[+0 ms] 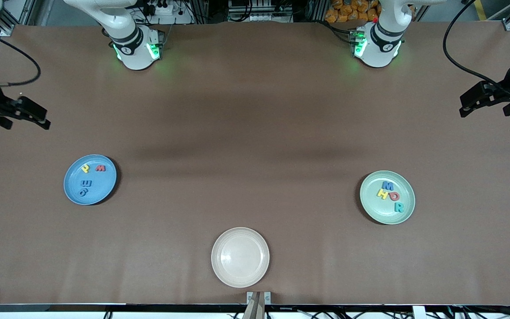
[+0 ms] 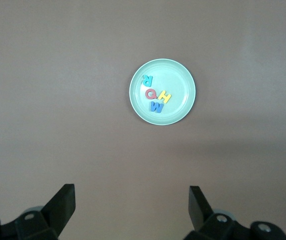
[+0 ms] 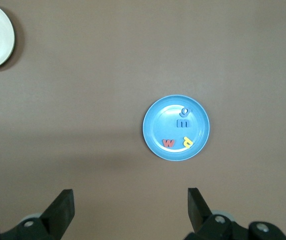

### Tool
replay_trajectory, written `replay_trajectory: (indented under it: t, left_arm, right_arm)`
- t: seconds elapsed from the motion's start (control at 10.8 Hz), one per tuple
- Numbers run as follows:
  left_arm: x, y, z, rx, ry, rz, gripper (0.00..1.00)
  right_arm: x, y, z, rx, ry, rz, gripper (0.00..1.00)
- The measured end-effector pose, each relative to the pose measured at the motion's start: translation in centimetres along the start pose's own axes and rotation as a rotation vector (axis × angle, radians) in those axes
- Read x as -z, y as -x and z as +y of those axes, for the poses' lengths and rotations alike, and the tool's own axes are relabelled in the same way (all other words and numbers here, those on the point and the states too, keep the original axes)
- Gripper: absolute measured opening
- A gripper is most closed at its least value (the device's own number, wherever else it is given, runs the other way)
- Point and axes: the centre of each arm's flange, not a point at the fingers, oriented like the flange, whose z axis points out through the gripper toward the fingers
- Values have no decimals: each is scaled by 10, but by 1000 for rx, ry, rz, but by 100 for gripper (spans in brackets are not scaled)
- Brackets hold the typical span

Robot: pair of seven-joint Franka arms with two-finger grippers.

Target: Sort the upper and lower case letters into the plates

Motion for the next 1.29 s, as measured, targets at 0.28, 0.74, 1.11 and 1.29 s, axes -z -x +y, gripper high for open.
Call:
replay_trajectory:
  t: [0.28, 0.74, 1.11, 1.29]
  left_arm:
    - [0, 0, 0, 0, 0, 0, 100]
    - [8, -1, 0, 1, 3, 20, 100]
    - [15, -1, -2, 11, 46, 32, 100]
    - [15, -1, -3, 13, 52, 32, 100]
  right_arm:
    - [5, -5, 1, 30, 1, 13, 100]
    - [10, 0, 3, 36, 0, -23, 100]
    - [11, 0, 3, 36, 0, -23, 100]
    - [11, 0, 3, 36, 0, -24, 100]
